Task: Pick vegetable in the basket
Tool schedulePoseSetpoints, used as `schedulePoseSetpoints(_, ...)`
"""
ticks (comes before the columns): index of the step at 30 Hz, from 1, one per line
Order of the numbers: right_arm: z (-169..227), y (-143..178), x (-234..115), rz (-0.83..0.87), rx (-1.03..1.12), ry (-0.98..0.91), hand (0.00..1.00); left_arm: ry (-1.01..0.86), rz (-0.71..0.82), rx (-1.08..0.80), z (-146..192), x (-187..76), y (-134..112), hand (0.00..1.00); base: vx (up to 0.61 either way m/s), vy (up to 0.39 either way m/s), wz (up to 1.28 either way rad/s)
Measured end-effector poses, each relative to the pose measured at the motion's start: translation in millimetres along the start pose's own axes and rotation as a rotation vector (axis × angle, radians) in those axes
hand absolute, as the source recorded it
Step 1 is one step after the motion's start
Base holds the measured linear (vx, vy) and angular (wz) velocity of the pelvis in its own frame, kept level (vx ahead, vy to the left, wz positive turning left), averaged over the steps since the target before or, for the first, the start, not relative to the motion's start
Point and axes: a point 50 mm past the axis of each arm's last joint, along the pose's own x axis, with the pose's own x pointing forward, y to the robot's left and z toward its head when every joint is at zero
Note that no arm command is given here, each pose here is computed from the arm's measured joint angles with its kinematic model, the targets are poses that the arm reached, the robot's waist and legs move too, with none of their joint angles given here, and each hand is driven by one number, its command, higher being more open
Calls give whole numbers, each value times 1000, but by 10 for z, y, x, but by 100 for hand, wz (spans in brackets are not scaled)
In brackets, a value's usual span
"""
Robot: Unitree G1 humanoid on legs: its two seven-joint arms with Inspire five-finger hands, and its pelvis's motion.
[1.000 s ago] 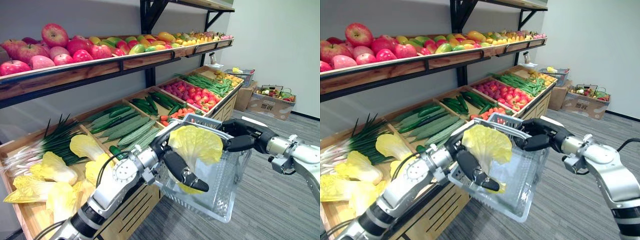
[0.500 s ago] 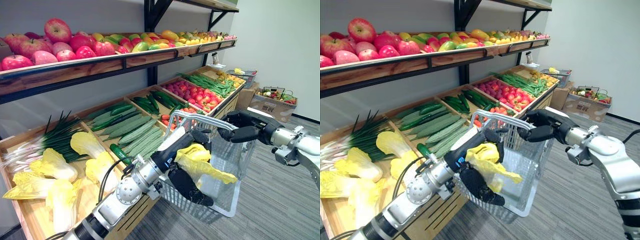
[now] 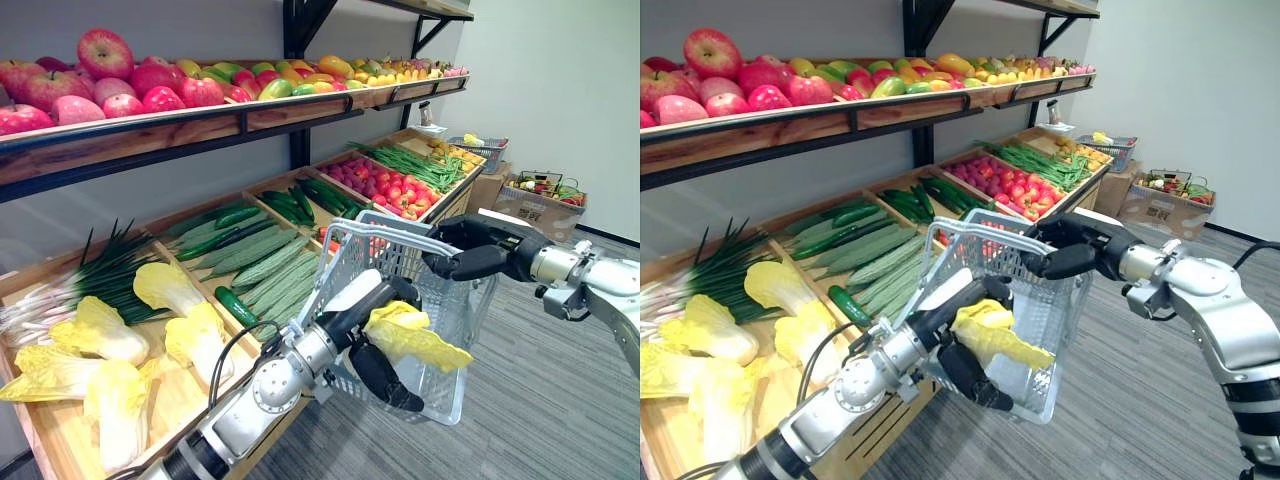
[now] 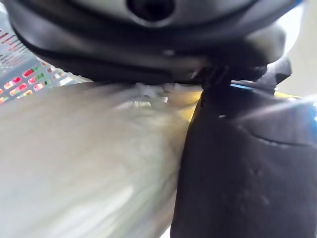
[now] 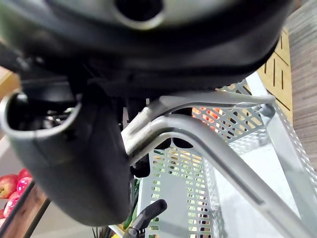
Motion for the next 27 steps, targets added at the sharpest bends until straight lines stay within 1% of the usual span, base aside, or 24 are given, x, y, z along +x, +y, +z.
schedulePoseSetpoints(2,-18,38,27,16,8,1,0,9,-54,27,-19,58,-7,100,3,15,-7)
schedulePoseSetpoints(5,-34,101,58,62,9,5,0,97,-130,52,-120,119,-19,100,2,18,-11)
schedulePoseSetpoints(8,-16,175,87,96,-1,-3,0,201,-143,68,-268,108,23,100,5,11,-11)
schedulePoseSetpoints(10,-15,182,88,106,-1,-4,0,242,-154,134,-320,109,171,100,5,4,-2)
schedulePoseSetpoints(12,-15,179,86,105,-4,-2,0,238,-172,194,-294,125,302,100,0,0,0)
schedulePoseSetpoints(14,-11,161,76,94,-11,2,0,197,-235,331,-127,170,547,100,49,30,6)
schedulePoseSetpoints(15,33,106,32,82,-7,-18,0,161,-325,435,81,166,730,100,68,44,13)
schedulePoseSetpoints(18,58,78,10,74,-2,-33,0,159,-419,469,204,195,872,100,26,26,15)
schedulePoseSetpoints(21,46,45,-5,65,-8,-18,0,124,-538,514,370,214,841,100,3,21,10)
schedulePoseSetpoints(23,7,10,-11,49,2,1,0,87,-656,452,526,225,743,100,17,24,9)
schedulePoseSetpoints(25,-21,-15,-17,35,7,14,0,79,-739,406,578,214,679,100,13,11,3)
schedulePoseSetpoints(27,-53,-13,-23,34,14,25,0,111,-783,380,560,164,684,100,0,0,0)
